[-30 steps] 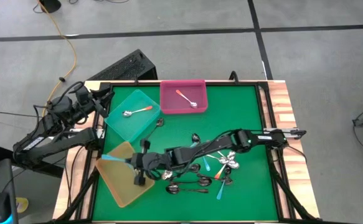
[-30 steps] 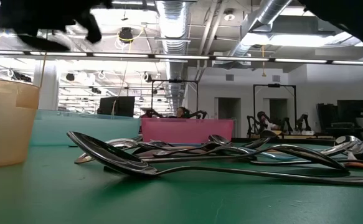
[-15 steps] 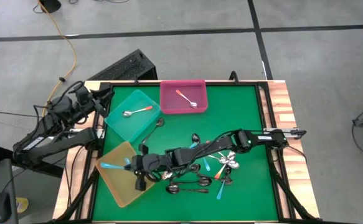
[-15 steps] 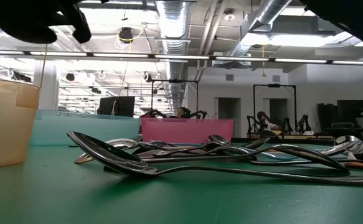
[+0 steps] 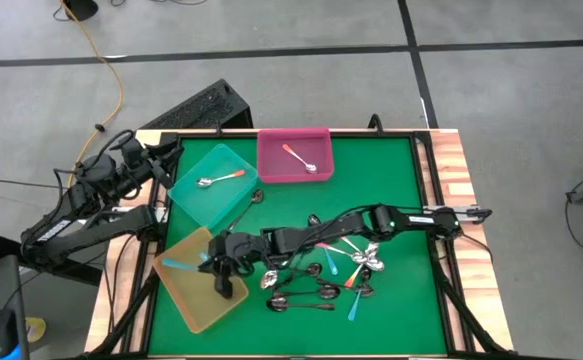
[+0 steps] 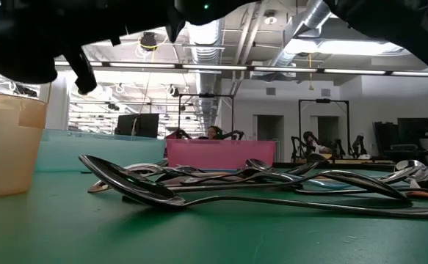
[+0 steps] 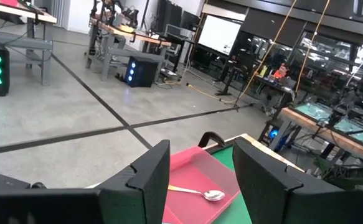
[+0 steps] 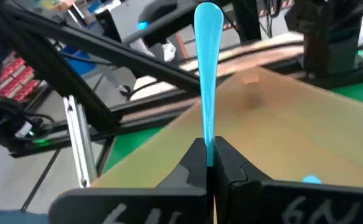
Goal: Sort silverware by color (type)
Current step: Put the blue spoon into the orange bin
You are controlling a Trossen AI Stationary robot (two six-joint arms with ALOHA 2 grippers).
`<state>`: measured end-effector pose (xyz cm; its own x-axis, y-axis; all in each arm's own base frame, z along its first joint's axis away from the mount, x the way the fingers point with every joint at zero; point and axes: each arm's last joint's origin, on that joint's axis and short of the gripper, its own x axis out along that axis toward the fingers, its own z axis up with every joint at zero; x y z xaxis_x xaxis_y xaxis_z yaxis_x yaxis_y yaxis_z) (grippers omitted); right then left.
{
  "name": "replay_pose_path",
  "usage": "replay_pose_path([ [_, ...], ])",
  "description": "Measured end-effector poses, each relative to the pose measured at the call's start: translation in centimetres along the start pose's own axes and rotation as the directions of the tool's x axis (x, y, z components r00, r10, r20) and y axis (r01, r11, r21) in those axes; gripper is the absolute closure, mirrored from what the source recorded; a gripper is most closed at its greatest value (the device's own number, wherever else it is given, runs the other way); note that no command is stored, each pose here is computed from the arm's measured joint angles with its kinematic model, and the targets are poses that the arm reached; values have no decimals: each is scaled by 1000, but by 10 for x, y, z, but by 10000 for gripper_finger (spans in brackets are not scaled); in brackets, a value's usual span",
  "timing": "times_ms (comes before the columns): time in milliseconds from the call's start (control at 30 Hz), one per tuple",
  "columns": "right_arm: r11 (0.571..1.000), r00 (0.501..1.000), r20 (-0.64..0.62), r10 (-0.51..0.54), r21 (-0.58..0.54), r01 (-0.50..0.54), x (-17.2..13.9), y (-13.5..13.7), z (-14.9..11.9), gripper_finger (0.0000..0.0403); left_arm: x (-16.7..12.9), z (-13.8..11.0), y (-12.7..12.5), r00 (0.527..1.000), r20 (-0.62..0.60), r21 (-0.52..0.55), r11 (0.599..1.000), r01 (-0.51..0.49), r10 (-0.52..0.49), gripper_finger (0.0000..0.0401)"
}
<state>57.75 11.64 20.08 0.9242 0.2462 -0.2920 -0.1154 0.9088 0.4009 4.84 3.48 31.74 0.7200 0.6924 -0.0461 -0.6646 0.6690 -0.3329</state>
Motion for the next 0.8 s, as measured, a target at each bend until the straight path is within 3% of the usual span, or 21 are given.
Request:
replay_pose_path([
  [400, 1000, 1000, -8, -8, 4, 8, 2, 1, -4, 392, 0, 0, 0, 1000, 2, 34, 999, -2, 2, 243],
  [800, 993, 998, -42, 43, 116, -38, 8, -16, -12, 392, 0, 0, 0, 1000, 1, 50, 999, -3, 3, 243],
])
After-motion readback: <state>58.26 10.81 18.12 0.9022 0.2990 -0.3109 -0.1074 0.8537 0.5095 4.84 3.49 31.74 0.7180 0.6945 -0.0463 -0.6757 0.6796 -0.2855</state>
